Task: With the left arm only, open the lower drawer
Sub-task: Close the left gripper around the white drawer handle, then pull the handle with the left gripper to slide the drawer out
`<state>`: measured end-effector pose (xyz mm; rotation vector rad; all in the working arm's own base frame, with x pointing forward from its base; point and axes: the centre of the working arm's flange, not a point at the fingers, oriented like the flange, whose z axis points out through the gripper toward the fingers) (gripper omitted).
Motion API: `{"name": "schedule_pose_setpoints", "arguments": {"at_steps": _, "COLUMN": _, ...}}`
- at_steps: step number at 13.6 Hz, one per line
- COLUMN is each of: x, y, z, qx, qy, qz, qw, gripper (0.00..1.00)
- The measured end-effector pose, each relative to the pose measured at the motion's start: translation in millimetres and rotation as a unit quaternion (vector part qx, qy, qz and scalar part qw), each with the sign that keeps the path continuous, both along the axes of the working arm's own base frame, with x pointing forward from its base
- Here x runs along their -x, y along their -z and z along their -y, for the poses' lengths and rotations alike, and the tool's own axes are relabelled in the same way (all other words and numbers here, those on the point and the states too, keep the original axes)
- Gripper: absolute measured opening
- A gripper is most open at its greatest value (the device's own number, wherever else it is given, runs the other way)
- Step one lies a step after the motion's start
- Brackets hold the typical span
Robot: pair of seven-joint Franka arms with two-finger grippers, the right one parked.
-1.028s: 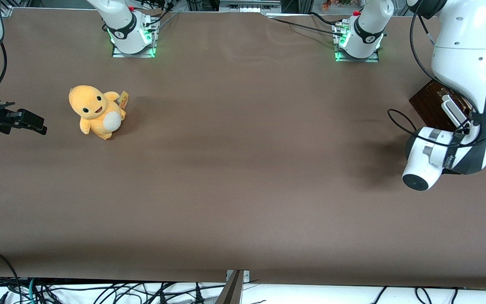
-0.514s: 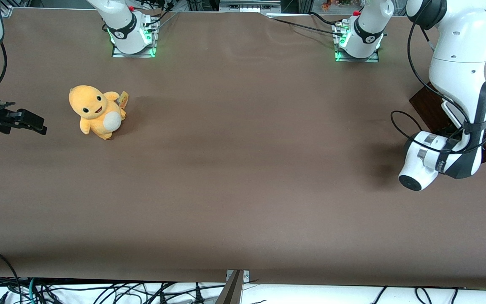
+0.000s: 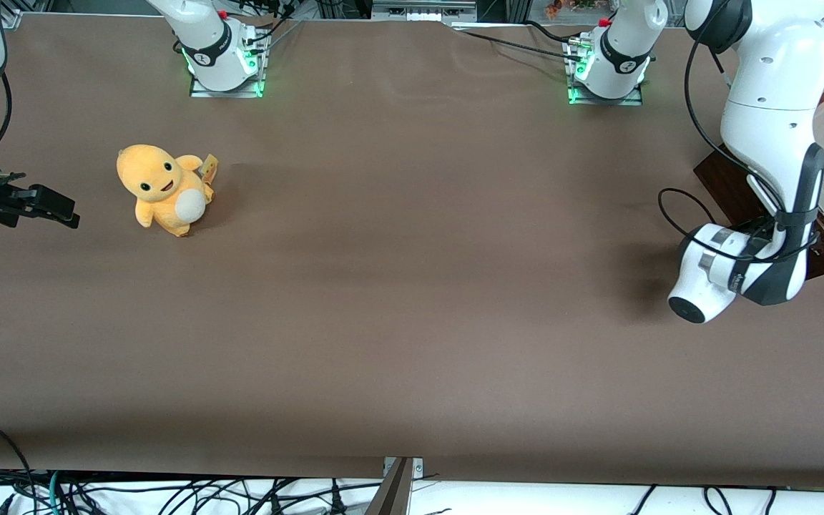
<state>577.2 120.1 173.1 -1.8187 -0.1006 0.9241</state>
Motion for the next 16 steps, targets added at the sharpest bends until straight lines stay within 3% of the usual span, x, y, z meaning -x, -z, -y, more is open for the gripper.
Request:
{"name": "schedule_pose_setpoints", "arguments": {"at_steps": 14, "x": -7, "y": 6, "z": 94, "qx": -0.010, "qy": 0.071, "qz": -0.009, "qw": 0.9974, "gripper": 0.29}}
{"name": "schedule_pose_setpoints", "arguments": {"at_steps": 16, "x": -7, "y": 7, "z": 98, "qx": 0.000, "qy": 0.076, "qz": -0.019, "qw": 0.9969, "gripper": 0.36}}
